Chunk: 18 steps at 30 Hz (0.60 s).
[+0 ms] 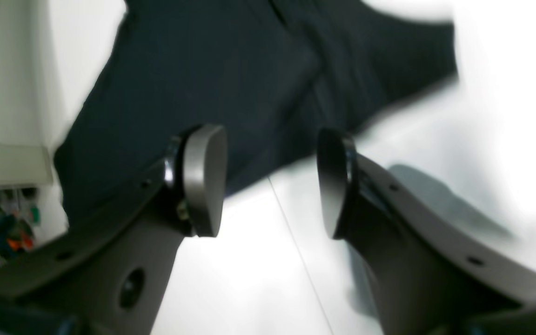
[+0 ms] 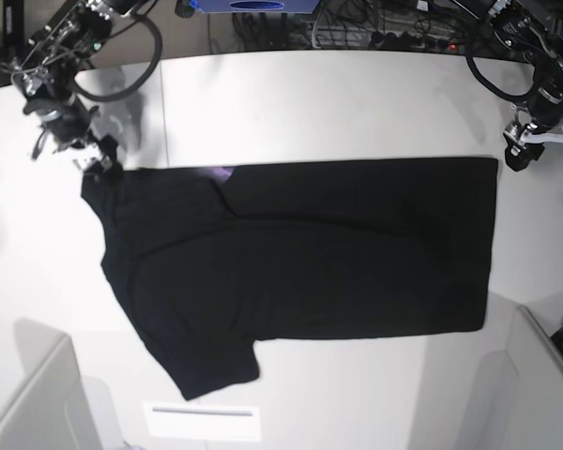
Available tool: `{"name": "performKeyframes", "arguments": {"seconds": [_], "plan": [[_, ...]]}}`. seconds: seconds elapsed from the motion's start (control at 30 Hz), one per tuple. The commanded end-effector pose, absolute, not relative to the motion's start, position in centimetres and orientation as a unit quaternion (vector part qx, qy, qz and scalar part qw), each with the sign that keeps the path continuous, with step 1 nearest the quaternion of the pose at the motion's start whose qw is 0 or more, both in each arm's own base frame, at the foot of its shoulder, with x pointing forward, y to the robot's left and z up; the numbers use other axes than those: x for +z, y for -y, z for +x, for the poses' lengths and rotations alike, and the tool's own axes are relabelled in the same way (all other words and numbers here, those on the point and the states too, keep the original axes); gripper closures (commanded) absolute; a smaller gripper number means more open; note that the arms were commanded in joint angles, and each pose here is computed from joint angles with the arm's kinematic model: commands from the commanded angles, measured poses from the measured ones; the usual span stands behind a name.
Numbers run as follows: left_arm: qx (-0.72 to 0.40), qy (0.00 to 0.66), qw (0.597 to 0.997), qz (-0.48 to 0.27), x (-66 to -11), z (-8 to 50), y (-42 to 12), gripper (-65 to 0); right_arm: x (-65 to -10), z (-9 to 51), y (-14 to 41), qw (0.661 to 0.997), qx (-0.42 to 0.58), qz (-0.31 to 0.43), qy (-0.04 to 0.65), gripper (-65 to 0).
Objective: Fold the T-shirt properly
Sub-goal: 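Drag the shirt edge further with both grippers and lay it flat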
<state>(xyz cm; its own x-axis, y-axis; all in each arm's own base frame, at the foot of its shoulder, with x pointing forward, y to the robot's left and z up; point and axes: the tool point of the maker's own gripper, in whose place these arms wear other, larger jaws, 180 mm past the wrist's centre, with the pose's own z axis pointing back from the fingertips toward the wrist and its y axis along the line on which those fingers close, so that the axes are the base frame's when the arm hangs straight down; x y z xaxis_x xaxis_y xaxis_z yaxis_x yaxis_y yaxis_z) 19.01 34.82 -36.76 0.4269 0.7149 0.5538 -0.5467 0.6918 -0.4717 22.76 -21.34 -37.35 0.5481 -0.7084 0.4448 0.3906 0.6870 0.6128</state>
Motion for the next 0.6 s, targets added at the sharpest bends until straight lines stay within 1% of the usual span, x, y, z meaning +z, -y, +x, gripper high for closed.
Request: {"name": "performKeyframes", "arguments": {"seconds": [0.0, 0.1, 0.23, 0.47, 0.57], "plan": [[0.376, 0.392, 0.833, -0.109, -36.3, 19.4, -35.5, -38.2, -36.8, 23.1, 22.1, 0.84, -0.336, 0.225, 0.362, -30.6], [0.393, 0.377, 0.829, -0.126, -37.9, 19.5, -35.4, -38.2, -38.7, 22.2, 22.8, 0.831, -0.371, 0.215, 0.355, -30.9], [0.41, 0.366, 0.822, -0.148, -39.2, 20.4, -35.0, -38.0, -39.9, 21.8, 23.4, 0.823, -0.39, 0.209, 0.357, -30.9], [0.42, 0.372, 0.809, -0.175, -39.4, 22.6, -34.6, -37.8, -39.7, 22.2, 23.5, 0.82, -0.391, 0.209, 0.361, -30.9], [0.415, 0.372, 0.81, -0.18, -39.3, 23.3, -34.3, -37.7, -39.5, 23.1, 23.6, 0.814, -0.394, 0.215, 0.369, -30.9]]}}
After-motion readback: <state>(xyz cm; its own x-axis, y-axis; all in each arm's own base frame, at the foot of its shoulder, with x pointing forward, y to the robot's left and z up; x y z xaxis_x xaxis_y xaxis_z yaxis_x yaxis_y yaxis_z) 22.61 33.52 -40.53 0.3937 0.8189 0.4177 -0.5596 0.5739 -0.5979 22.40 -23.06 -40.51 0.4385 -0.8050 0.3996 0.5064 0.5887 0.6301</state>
